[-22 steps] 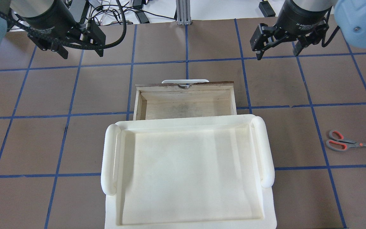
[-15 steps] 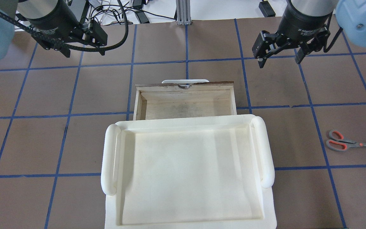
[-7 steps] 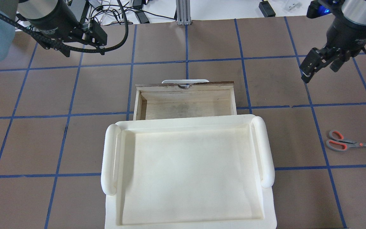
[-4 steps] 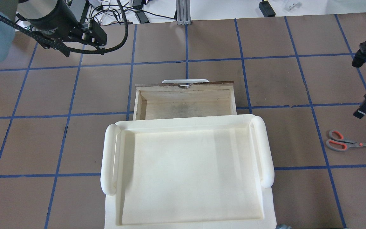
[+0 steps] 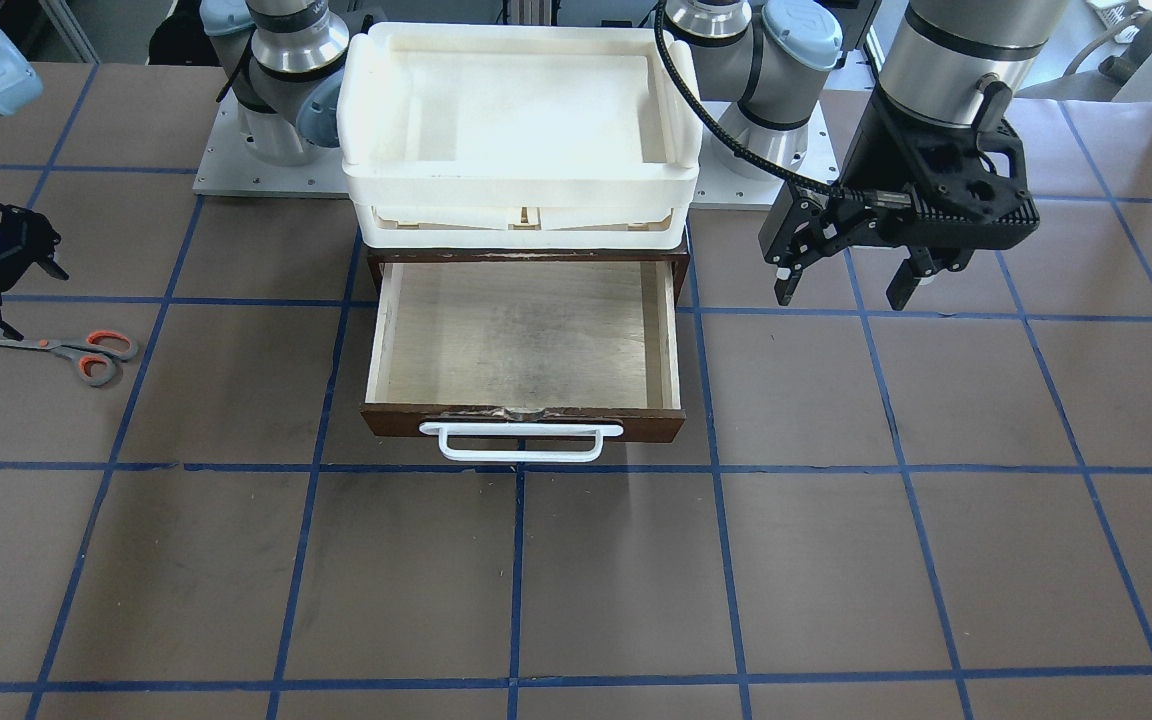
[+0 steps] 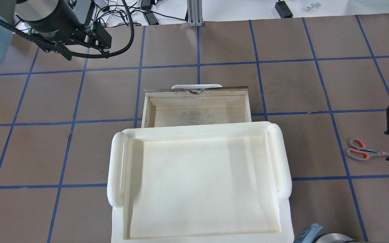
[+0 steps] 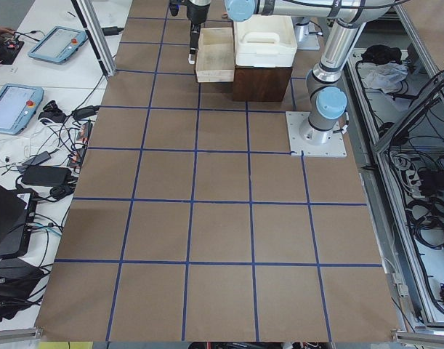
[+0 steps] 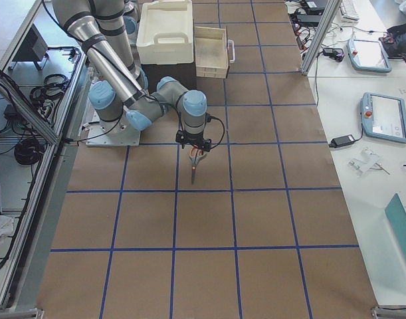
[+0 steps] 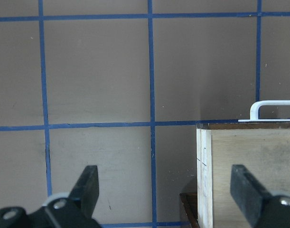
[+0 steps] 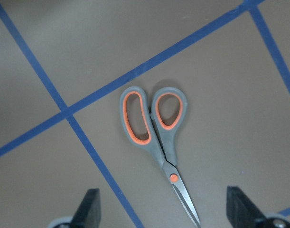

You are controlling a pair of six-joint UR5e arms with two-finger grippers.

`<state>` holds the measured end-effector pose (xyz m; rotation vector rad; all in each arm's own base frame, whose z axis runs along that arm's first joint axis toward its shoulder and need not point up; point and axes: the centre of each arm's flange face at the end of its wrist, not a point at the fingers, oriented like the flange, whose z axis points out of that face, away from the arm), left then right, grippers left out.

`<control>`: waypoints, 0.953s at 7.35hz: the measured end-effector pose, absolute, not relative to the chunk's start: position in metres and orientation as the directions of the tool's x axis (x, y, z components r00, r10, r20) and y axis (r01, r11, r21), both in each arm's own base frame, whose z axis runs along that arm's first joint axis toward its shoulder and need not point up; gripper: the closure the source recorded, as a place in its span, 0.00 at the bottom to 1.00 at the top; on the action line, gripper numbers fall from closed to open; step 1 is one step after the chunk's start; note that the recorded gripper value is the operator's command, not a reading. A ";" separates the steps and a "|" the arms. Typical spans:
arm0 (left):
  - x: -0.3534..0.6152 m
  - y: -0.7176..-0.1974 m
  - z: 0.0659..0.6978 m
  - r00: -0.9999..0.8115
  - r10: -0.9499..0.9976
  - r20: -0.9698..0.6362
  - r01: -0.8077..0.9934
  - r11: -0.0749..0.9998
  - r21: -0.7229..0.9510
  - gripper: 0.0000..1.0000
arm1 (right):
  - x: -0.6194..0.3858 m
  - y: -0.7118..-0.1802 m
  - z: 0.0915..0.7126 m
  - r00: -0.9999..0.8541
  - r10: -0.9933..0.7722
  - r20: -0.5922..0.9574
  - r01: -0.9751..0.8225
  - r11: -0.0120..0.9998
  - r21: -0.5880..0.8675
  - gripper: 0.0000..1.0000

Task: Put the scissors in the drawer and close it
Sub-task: 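Lower the right gripper over the scissors handles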

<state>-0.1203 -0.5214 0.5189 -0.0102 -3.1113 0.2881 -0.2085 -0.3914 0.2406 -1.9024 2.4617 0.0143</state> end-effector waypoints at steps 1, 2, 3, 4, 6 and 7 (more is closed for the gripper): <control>-0.119 -0.520 0.520 -1.000 0.005 0.016 0.002 0.982 -0.186 0.00 | -0.214 -0.390 0.227 -0.190 -0.981 -0.026 -0.981 0.191 -0.036 0.06; -0.118 -0.520 0.521 -1.000 0.003 0.017 0.000 0.982 -0.187 0.00 | -0.220 -0.391 0.214 -0.160 -0.987 -0.016 -0.985 0.160 -0.057 0.06; -0.117 -0.522 0.520 -1.000 0.002 0.021 -0.002 0.983 -0.186 0.00 | -0.223 -0.393 0.202 -0.144 -0.989 -0.014 -0.987 0.145 -0.072 0.08; -0.115 -0.524 0.518 -1.000 0.000 0.023 -0.004 0.983 -0.183 0.00 | -0.224 -0.392 0.193 -0.135 -0.991 -0.021 -0.988 0.136 -0.079 0.12; -0.112 -0.529 0.517 -1.000 -0.003 0.025 -0.008 0.983 -0.184 0.00 | -0.225 -0.391 0.185 -0.128 -0.991 -0.028 -0.989 0.130 -0.068 0.25; -0.112 -0.530 0.516 -1.000 -0.003 0.026 -0.008 0.983 -0.185 0.00 | -0.227 -0.391 0.181 -0.127 -0.991 -0.027 -0.990 0.129 -0.056 0.29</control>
